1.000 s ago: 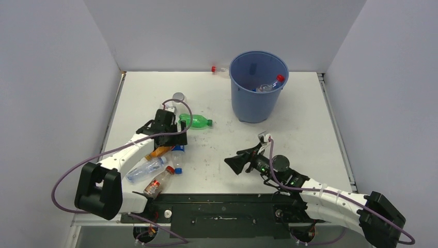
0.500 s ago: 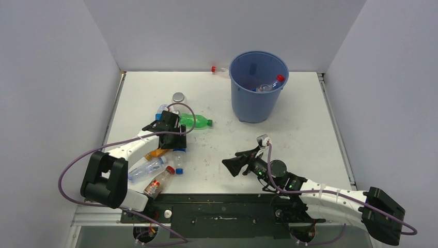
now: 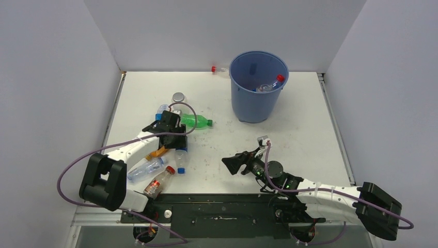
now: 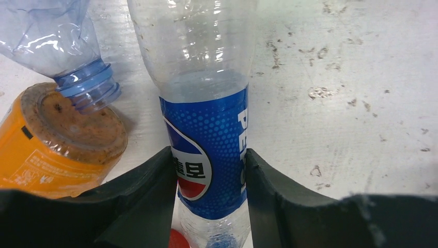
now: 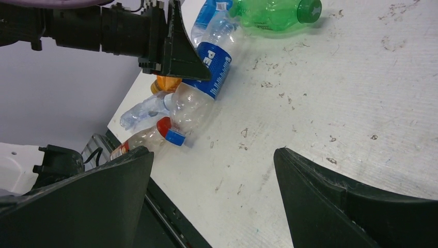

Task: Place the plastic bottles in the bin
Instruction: Pick up the plastic bottle at the center of the board.

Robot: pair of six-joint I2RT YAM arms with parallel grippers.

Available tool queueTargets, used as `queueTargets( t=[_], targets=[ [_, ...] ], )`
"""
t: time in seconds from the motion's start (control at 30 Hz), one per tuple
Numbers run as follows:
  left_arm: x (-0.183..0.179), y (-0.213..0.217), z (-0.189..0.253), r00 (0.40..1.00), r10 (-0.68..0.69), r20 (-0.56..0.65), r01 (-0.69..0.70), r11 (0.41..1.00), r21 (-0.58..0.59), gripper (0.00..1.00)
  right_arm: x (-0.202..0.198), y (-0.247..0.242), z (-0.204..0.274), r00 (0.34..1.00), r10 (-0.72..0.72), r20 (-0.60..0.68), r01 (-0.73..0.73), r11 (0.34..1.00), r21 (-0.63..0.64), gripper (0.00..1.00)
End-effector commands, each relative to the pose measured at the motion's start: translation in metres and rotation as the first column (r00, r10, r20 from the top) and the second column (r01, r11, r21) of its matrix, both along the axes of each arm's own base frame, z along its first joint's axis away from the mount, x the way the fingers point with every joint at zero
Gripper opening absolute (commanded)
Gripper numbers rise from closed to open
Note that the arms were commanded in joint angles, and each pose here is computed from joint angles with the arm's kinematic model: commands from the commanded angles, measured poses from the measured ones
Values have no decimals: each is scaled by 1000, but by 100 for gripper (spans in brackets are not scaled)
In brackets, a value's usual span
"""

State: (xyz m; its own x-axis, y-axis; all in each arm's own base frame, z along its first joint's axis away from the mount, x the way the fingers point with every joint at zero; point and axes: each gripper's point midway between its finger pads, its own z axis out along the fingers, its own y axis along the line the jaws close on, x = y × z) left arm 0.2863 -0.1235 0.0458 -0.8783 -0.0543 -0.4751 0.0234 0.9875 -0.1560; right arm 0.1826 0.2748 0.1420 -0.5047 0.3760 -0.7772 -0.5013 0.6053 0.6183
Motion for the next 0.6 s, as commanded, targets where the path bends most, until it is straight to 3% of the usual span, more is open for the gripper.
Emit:
queueTargets(
  t=[0.0, 0.13, 0.3, 0.4, 0.5, 0.57],
  targets=[
    [6, -19, 53, 987, 6, 163, 17, 990, -139, 21, -2, 5, 18, 1000, 5, 27, -7, 995, 99, 90],
    [-8, -46, 116, 923, 41, 382, 107, 927, -360, 18, -14, 25, 32, 990, 122, 74, -127, 990, 68, 90],
    [-33, -65, 208, 763, 262, 591, 283, 686, -670, 9, -30, 43, 59, 973, 178, 147, -197, 972, 127, 90],
    [-48, -58, 230, 691, 411, 595, 338, 544, -768, 5, -39, 52, 69, 966, 184, 180, -209, 969, 132, 89],
    [-60, -51, 247, 656, 505, 562, 379, 423, -823, 1, -43, 61, 76, 962, 181, 205, -210, 969, 128, 90],
    [-65, -51, 250, 656, 520, 548, 392, 385, -835, 0, -38, 63, 77, 968, 149, 200, -175, 977, 121, 90]
  ],
)
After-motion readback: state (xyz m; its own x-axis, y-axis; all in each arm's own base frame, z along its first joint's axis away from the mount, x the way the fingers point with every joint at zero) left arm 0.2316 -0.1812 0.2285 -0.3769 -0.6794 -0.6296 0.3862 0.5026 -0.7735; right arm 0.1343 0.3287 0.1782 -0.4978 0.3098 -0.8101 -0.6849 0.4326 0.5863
